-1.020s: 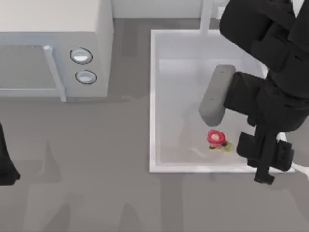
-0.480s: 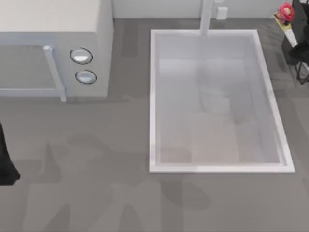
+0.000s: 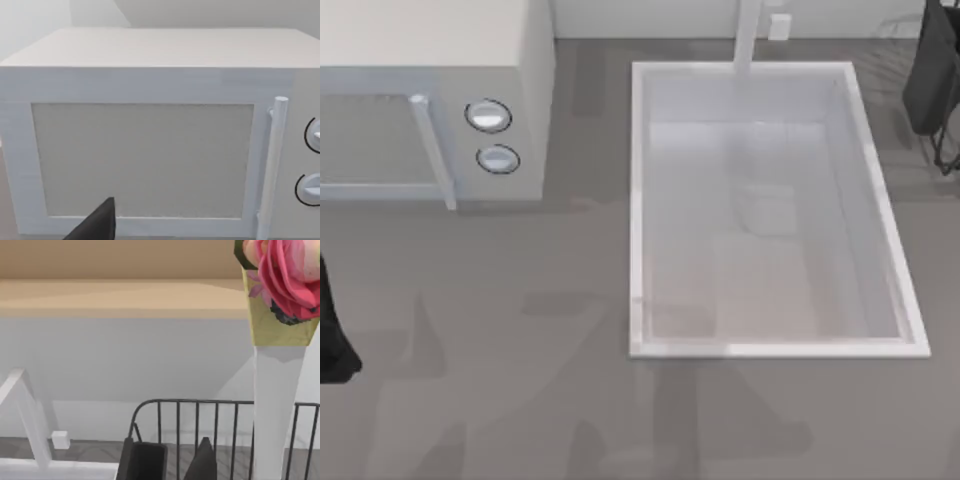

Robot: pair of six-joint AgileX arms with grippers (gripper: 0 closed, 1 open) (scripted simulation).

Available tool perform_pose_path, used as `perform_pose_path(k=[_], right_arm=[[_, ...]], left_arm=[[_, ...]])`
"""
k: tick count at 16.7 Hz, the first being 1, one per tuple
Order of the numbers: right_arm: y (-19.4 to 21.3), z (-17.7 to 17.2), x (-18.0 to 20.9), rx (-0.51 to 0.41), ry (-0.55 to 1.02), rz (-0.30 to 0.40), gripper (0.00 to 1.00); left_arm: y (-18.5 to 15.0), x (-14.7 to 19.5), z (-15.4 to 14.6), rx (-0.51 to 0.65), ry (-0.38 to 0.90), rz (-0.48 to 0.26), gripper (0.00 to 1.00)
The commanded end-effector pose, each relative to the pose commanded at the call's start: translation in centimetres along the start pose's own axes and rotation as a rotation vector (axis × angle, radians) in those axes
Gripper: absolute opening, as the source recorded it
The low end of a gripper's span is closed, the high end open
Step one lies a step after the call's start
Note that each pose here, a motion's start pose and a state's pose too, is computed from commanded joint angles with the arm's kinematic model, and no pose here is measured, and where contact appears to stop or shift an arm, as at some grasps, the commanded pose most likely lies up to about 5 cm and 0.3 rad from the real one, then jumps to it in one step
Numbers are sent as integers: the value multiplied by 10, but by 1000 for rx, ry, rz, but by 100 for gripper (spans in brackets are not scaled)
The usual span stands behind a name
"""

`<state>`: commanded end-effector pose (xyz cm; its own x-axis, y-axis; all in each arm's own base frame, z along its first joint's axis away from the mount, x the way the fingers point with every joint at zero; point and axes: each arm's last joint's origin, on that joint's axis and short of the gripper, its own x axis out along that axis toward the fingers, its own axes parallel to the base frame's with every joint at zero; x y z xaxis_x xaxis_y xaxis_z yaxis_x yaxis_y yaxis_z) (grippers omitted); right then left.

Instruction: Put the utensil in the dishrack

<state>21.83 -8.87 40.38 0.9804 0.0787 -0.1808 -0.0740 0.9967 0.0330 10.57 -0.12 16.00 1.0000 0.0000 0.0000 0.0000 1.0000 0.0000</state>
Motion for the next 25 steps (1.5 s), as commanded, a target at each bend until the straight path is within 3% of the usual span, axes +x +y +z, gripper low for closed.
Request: perform_pose_path(k=[5,12,17,25], right_arm=[[-13,8,-42,-25,-180,-86,0],[-19,7,-32,-22,-181,-85,0],[-51,-19,41,-17,-177,-94,0],[-49,-122,169,-34,-196,-88,0]], left_arm=[[0,0,0,0,0,0,100],[0,0,0,0,0,0,100],[0,0,0,0,0,0,100],[0,0,0,0,0,0,100]])
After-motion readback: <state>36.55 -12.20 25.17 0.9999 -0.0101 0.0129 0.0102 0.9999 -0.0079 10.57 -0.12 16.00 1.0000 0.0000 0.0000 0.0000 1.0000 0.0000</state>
